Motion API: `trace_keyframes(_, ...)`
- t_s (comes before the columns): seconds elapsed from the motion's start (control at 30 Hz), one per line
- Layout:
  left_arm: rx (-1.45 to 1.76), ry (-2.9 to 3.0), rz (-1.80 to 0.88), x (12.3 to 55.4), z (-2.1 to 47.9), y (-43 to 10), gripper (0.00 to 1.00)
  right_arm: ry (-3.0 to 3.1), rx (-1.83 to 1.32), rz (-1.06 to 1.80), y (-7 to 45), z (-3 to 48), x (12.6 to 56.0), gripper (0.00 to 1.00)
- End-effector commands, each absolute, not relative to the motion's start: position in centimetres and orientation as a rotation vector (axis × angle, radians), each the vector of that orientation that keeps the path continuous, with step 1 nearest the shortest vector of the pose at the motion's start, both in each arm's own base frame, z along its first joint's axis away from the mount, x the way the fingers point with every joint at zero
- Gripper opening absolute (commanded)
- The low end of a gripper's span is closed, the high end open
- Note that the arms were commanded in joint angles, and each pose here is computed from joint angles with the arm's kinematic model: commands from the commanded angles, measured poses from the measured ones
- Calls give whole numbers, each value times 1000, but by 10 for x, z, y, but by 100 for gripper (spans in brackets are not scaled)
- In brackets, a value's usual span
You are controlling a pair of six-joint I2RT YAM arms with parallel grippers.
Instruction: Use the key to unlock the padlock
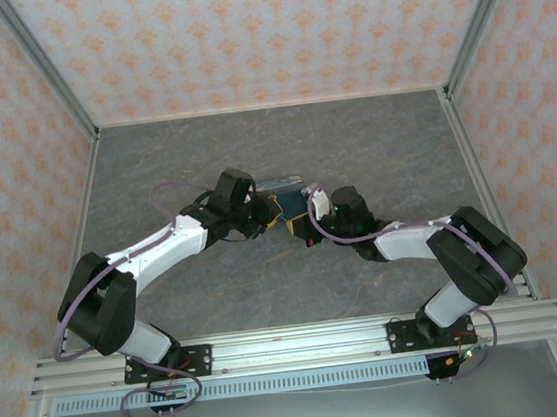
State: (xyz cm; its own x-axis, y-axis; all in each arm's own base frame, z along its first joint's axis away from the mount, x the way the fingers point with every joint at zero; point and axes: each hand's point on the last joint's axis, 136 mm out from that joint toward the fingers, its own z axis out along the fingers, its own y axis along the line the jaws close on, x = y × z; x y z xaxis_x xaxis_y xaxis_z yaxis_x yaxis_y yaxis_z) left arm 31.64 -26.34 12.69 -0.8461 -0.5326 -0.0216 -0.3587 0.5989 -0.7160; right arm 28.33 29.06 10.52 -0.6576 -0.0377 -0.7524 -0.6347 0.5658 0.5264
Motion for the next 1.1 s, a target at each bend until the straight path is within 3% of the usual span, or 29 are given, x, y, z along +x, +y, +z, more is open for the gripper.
trace_keyframes(0.0,-608,2671,-1200,297,139,-284,18,1944,-523,1087,296,139,303,0)
trace_keyframes(0.6,-588,2708,-1123,298,117,-280,18,1965,-528,1122,297,138,302,0)
trace_keyframes(1.07,-666,2689,-1221,298,111,-288,18,2000,-536,1135,302,119,300,0)
